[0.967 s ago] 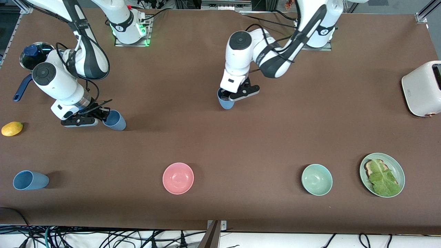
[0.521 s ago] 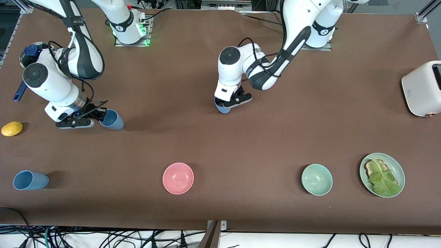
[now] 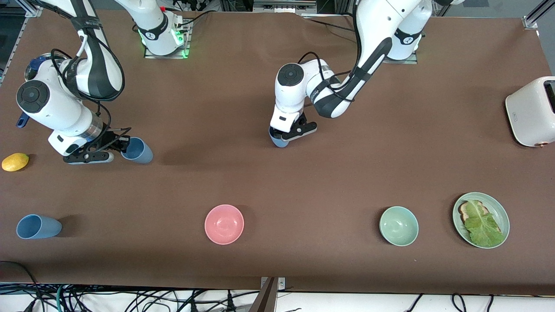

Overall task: Stack blue cups with both arms
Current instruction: 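Carry the tissue cup with the left gripper toward the table middle, then set the tissue cup down and open the left gripper while the right gripper approaches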

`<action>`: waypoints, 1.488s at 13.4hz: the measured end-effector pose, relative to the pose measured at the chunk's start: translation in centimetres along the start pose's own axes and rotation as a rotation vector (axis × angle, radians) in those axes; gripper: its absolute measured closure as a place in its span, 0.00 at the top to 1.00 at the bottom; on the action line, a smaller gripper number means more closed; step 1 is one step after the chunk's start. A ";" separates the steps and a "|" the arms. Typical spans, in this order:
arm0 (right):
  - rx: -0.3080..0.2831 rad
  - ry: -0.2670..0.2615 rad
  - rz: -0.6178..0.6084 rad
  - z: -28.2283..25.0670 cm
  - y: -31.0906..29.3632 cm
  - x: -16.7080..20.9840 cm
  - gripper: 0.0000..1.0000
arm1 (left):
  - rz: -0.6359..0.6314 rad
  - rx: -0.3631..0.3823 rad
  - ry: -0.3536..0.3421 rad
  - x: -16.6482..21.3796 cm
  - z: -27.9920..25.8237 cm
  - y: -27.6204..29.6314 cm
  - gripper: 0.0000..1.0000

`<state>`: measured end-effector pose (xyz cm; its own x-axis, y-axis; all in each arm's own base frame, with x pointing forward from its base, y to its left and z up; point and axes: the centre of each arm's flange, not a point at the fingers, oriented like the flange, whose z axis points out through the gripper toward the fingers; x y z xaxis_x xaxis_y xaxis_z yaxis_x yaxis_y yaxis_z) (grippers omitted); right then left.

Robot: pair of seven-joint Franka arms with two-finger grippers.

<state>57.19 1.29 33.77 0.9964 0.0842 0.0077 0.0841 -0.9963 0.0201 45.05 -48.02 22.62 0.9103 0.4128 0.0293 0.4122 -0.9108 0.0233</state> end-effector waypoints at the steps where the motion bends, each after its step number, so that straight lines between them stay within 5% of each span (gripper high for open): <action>1: 0.001 -0.005 -0.002 -0.4 -0.4 0.2 0.05 | -0.012 -0.003 0.002 0.3 -0.1 0.0 0.22; 3: 0.003 -0.015 -0.005 -1.5 -0.8 0.7 0.05 | -0.027 -0.006 0.003 0.8 -0.3 0.0 0.39; 8: 0.004 -0.019 -0.010 -3.5 -1.0 1.6 0.05 | -0.040 -0.016 0.007 1.1 -0.7 0.2 0.58; 20: 0.006 -0.059 -0.045 -12.1 -3.5 4.3 0.05 | -0.042 0.036 0.002 0.0 -7.4 0.1 0.61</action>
<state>61.03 5.37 45.83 0.9905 0.1274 -0.0515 0.1282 -0.9917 0.0130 44.81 -47.99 30.00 0.8920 0.4509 0.0310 0.4514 -0.8922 -0.0118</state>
